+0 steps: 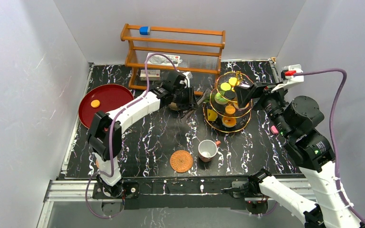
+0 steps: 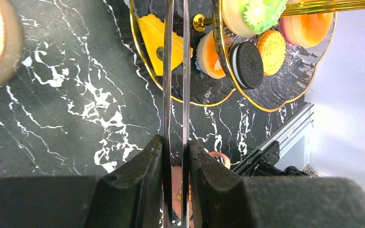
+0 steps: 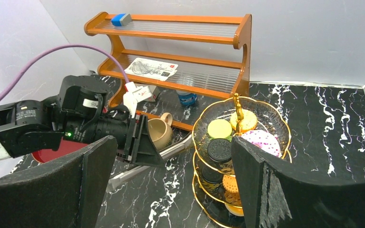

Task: Serve the afternoon tea
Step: Place the desert on the desert table.

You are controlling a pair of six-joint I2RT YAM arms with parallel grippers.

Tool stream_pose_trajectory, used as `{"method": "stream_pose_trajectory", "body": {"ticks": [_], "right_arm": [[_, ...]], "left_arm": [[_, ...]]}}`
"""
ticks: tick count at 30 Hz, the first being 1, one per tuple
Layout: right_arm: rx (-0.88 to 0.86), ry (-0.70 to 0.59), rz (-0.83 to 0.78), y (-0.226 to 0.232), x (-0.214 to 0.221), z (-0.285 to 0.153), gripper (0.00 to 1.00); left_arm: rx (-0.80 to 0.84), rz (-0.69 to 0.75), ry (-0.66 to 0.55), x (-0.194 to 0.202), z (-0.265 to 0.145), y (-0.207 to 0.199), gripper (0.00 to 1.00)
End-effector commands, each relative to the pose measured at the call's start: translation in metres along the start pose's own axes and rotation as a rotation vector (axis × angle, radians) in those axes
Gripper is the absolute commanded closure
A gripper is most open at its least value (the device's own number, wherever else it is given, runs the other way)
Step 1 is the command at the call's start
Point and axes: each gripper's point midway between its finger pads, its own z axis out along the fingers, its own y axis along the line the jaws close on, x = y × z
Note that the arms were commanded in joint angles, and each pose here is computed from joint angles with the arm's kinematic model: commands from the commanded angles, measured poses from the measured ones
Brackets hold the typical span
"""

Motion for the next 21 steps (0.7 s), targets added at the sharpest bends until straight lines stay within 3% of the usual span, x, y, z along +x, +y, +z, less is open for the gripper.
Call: {"method": "stream_pose_trajectory", "body": {"ticks": [1,21], "right_arm": [[-0.021,-0.052,0.013,0.004,-0.016,-0.006,0.01],[-0.039,-0.042,0.012,0.009,-0.016,-0.003,0.01]], "left_arm": [[0.064,-0.019,-0.02,-0.003,0.005,-0.016,0.88],[0.202,-0.077,0.026,0.015,0.029,-0.034,0.84]]}}
